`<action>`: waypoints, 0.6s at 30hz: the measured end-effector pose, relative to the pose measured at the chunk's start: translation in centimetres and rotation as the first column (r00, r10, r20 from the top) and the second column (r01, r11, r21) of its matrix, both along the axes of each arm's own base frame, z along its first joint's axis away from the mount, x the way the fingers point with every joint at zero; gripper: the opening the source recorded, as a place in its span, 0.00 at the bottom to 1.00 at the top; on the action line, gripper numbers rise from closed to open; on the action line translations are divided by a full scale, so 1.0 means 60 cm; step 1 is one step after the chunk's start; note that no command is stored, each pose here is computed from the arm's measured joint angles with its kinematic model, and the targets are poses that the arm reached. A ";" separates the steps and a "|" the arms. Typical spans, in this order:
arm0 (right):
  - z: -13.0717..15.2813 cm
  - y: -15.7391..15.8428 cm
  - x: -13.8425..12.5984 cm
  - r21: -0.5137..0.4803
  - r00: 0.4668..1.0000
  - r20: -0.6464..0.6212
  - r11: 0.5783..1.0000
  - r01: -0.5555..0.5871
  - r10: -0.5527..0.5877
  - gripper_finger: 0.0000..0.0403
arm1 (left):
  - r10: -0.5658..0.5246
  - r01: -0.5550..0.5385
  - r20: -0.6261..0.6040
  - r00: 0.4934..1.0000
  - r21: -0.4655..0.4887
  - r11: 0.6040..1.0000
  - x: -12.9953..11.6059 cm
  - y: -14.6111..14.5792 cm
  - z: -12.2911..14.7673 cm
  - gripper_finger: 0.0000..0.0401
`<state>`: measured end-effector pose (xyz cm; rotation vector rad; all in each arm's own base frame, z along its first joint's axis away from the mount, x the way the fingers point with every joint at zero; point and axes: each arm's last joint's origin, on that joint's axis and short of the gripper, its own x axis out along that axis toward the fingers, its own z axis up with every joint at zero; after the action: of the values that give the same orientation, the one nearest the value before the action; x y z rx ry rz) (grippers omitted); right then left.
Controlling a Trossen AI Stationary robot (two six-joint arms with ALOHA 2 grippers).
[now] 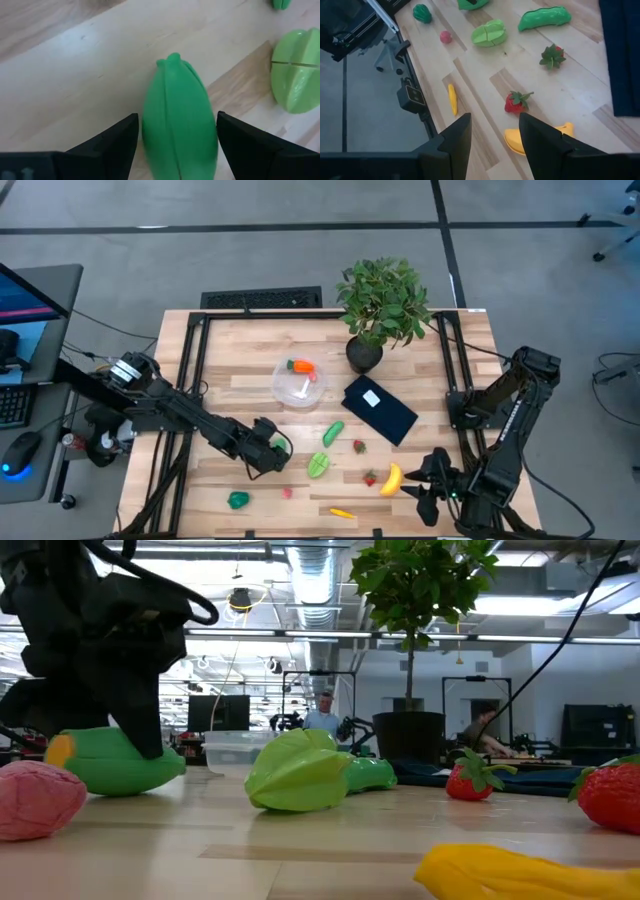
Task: Pick and placing Produce into tupperware
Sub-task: Put the green corn into the transparent bin
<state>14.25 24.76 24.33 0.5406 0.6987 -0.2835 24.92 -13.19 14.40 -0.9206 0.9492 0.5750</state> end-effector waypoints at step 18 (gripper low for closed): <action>0.000 0.000 0.001 -0.003 1.000 0.000 1.000 -0.002 0.002 0.39 | -0.069 0.069 -0.011 0.998 0.018 0.997 0.000 -0.001 0.000 0.56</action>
<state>14.30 24.74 24.33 0.5368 0.6986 -0.2830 24.89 -13.24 14.38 -0.8655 0.9800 0.5292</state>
